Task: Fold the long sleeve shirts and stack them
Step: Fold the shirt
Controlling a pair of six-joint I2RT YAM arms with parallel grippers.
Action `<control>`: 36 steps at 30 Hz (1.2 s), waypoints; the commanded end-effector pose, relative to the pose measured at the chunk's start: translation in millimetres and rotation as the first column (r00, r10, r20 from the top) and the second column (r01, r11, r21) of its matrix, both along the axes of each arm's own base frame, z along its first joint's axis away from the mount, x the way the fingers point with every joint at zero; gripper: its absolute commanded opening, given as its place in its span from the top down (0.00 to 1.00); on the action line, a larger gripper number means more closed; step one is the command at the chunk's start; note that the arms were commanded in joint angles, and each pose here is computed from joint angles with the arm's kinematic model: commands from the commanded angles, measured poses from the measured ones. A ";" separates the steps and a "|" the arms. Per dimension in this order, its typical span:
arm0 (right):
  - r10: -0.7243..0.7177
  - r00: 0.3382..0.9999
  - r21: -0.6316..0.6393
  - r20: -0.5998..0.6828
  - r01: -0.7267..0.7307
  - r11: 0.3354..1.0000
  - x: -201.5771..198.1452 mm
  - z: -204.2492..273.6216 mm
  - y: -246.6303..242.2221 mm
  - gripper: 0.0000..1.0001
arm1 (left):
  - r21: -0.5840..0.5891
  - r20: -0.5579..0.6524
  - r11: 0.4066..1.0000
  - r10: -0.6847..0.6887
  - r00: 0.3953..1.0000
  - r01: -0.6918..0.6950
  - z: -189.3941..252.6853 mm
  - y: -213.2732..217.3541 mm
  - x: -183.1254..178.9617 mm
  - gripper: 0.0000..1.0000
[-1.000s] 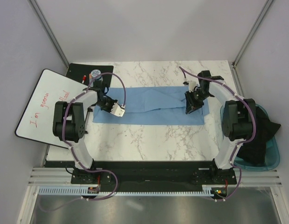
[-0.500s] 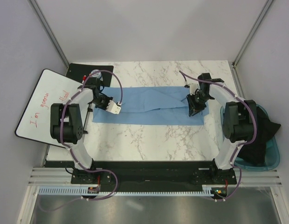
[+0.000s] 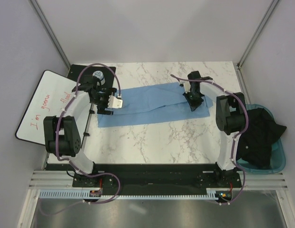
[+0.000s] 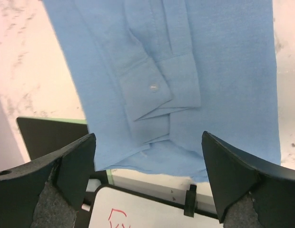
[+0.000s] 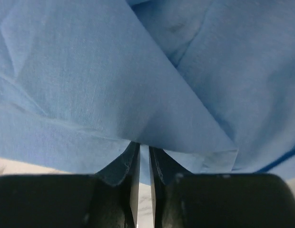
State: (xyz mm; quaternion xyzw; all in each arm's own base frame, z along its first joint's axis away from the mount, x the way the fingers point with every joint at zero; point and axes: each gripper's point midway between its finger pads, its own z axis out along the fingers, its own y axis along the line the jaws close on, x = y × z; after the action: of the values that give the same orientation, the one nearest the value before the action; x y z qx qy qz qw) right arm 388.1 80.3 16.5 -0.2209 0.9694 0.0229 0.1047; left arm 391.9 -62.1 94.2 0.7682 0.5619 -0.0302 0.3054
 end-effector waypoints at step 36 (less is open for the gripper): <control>-0.220 0.961 0.327 0.166 0.157 0.932 42.5 92.5 10.6 0.75 | 0.257 -0.547 0.856 0.512 0.663 -0.449 -36.4 -207.8 -184.8 0.01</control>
State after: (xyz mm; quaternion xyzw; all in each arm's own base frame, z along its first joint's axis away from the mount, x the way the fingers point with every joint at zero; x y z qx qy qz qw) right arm 429.1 62.2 118.1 -0.1134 0.9573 0.0802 0.2535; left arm 230.3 -255.6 22.9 0.6673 0.7349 -0.0631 0.1031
